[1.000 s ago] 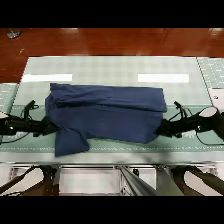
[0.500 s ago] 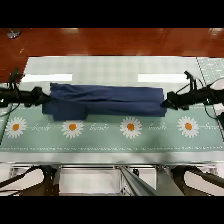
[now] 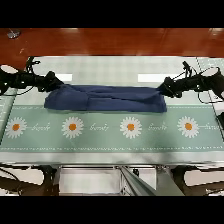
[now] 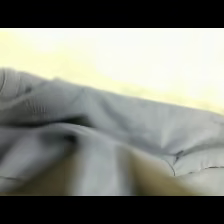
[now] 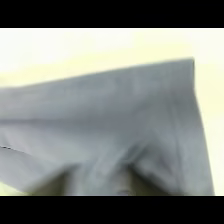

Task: Fold the shirts.

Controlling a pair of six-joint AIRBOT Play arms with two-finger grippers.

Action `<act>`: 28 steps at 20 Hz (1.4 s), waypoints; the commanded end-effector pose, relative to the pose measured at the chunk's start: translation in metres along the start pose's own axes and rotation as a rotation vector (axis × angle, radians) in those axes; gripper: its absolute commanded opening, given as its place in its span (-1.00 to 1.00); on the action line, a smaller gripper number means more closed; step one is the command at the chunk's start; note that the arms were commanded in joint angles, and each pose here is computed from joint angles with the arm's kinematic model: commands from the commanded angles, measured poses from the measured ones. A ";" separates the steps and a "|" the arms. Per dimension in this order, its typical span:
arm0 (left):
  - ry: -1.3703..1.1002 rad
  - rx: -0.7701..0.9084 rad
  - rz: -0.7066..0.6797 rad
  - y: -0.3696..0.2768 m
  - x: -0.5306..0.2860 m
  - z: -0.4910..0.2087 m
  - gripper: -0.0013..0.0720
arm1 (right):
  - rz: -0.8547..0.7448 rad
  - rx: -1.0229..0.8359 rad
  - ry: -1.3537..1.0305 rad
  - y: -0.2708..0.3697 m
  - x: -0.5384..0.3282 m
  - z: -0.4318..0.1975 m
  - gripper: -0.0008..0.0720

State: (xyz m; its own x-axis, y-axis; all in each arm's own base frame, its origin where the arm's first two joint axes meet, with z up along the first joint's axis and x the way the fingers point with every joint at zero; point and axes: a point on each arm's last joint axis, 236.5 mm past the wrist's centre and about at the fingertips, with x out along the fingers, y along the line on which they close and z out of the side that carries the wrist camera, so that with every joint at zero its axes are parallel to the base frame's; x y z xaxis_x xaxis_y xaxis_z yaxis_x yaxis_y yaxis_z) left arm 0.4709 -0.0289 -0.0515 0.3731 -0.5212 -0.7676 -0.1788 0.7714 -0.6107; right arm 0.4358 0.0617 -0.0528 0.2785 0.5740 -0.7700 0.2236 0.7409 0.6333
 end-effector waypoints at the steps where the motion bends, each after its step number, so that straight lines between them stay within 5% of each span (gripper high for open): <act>1: 0.109 0.059 0.069 0.020 -0.006 -0.010 0.95 | 0.032 -0.008 0.008 -0.007 -0.010 0.012 0.72; 5: 0.192 -0.063 0.377 0.105 -0.092 -0.022 0.95 | -0.069 0.064 0.055 -0.072 -0.052 0.004 0.72; 9: 0.053 -0.094 0.335 0.096 -0.106 -0.025 0.95 | -0.066 0.118 0.131 -0.089 -0.031 -0.022 0.72; 16: -0.007 0.065 0.295 0.034 -0.076 -0.059 0.95 | 0.060 0.026 0.251 -0.024 0.039 -0.048 0.71; 17: 0.012 0.099 0.286 0.022 -0.068 -0.064 0.95 | 0.060 0.006 0.254 -0.016 0.042 -0.049 0.55; 18: 0.028 0.130 0.275 0.011 -0.061 -0.069 0.94 | 0.066 -0.016 0.262 -0.009 0.042 -0.049 -0.10; 19: 0.045 0.159 0.263 -0.001 -0.054 -0.074 0.78 | 0.079 -0.037 0.278 -0.001 0.036 -0.048 -0.93; 20: 0.068 0.199 0.255 -0.010 -0.049 -0.081 -0.53 | 0.090 -0.056 0.294 0.005 0.028 -0.048 -0.92; 21: 0.084 0.258 0.224 -0.025 -0.042 -0.086 -0.92 | 0.088 -0.063 0.303 0.005 0.018 -0.046 -0.92; 28: 0.029 0.530 -0.055 -0.180 0.009 -0.125 -0.92 | -0.102 -0.180 0.171 -0.013 -0.089 -0.052 -0.92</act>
State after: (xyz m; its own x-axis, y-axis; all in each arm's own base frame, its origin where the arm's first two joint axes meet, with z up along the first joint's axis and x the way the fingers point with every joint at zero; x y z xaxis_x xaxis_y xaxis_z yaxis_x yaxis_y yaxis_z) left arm 0.3893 -0.1514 0.0068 0.2979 -0.4945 -0.8165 0.1854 0.8690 -0.4587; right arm 0.3810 0.0446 -0.0208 0.0685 0.6096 -0.7897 0.0951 0.7840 0.6135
